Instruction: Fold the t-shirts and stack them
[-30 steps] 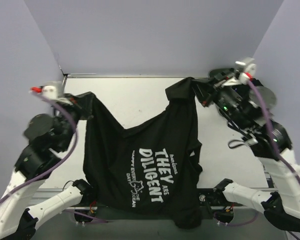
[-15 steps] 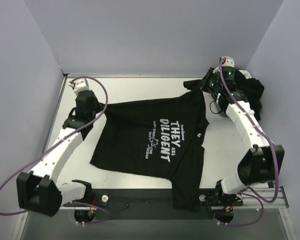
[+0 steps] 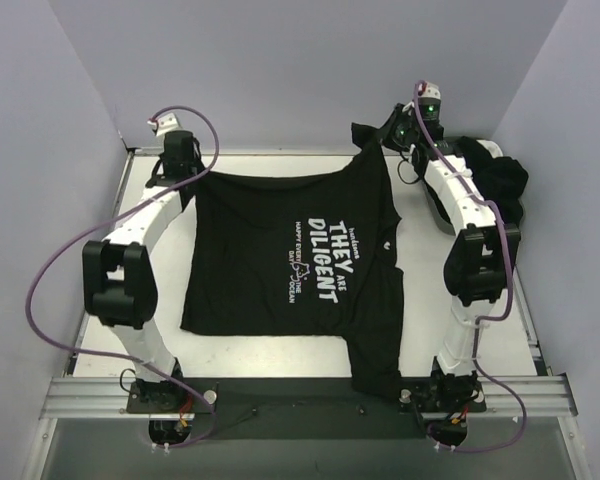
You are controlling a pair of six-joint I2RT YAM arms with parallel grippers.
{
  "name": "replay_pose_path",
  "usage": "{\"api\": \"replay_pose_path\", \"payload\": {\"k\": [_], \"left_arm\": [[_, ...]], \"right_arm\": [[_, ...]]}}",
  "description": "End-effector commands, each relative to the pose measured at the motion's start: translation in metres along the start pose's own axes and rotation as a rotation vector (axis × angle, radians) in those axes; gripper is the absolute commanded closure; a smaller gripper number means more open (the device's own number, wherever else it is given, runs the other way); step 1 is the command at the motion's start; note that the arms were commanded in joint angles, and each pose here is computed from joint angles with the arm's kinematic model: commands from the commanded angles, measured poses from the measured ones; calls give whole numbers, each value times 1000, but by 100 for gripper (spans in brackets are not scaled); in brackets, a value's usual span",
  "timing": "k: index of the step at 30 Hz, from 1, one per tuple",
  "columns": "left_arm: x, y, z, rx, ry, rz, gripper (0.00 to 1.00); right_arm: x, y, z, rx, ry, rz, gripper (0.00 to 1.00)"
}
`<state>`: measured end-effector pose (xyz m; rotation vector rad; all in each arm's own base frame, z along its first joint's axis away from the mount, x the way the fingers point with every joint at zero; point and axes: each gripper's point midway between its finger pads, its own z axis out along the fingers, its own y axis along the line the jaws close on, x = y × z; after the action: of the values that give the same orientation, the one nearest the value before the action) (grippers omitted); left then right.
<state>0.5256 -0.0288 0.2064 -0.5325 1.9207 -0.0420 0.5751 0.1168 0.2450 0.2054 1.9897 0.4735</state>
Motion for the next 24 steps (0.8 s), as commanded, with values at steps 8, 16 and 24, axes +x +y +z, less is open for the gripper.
{"api": "replay_pose_path", "payload": {"k": [8,16,24], "left_arm": [[-32,25,56,-196,-21,-76,3],[-74,-34,-41,-10,-64,-110,3],[72,-17,-104,6,336,23,3]], "right_arm": [[-33,-16,22,198,-114,-74,0],[-24,-3,-65,239,-97,-84,0],[89,14,-139,254,178,-165,0]]}}
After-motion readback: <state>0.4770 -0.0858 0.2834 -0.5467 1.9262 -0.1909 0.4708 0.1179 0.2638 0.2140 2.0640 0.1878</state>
